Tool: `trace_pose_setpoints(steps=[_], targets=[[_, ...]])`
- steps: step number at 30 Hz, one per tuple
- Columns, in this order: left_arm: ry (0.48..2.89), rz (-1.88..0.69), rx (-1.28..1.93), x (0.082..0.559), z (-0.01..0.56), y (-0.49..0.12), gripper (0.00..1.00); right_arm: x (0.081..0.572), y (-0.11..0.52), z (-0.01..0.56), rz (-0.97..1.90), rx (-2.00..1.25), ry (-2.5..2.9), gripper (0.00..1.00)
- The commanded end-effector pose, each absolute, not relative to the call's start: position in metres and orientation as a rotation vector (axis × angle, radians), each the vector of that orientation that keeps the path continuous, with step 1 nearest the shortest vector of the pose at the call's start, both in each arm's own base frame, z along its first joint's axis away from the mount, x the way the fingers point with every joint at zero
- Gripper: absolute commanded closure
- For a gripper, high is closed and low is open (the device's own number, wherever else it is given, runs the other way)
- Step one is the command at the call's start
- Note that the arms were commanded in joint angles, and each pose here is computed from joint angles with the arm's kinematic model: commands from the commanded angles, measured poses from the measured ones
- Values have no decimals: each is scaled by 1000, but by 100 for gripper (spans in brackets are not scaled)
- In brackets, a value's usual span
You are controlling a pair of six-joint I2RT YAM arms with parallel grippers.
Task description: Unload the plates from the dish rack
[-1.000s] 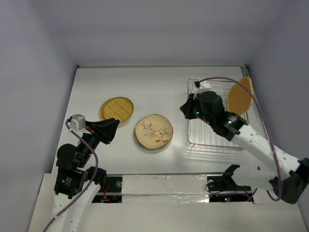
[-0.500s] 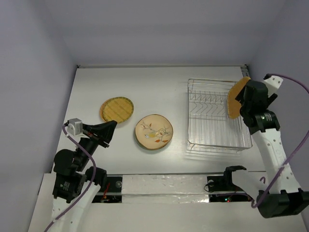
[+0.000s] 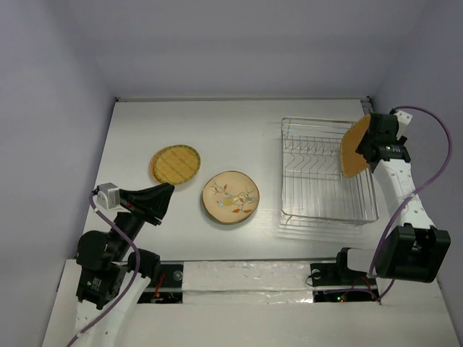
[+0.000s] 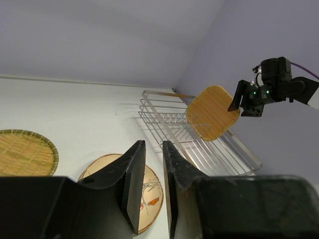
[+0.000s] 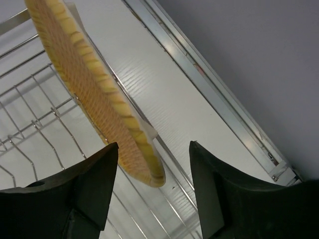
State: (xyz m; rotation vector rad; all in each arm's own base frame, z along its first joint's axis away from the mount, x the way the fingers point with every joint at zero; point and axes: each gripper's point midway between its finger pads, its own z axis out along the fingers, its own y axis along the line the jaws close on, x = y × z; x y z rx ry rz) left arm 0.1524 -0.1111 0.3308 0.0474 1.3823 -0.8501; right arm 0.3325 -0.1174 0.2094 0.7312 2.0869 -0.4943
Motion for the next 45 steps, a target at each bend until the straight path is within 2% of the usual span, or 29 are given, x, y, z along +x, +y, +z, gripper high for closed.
trace_pose_setpoints(steps=[1, 7, 12, 18, 22, 25, 45], targets=[[1316, -861, 62, 144, 347, -109, 82, 350, -125, 235, -481, 685, 2002, 37], [1312, -868, 68, 142, 348, -110, 81, 364, -124, 238, -472, 626, 2004, 47], [1303, -865, 65, 141, 349, -109, 81, 369, -128, 229, -508, 611, 2040, 50], [1305, -866, 64, 141, 349, -109, 81, 369, -128, 233, -512, 577, 2040, 71], [1303, -866, 64, 141, 349, -109, 81, 368, -128, 241, -527, 530, 2047, 91], [1310, -866, 61, 143, 348, -109, 81, 367, -129, 249, -540, 504, 2052, 100], [1309, -869, 59, 143, 348, -109, 80, 343, -122, 358, -500, 426, 1830, 100]])
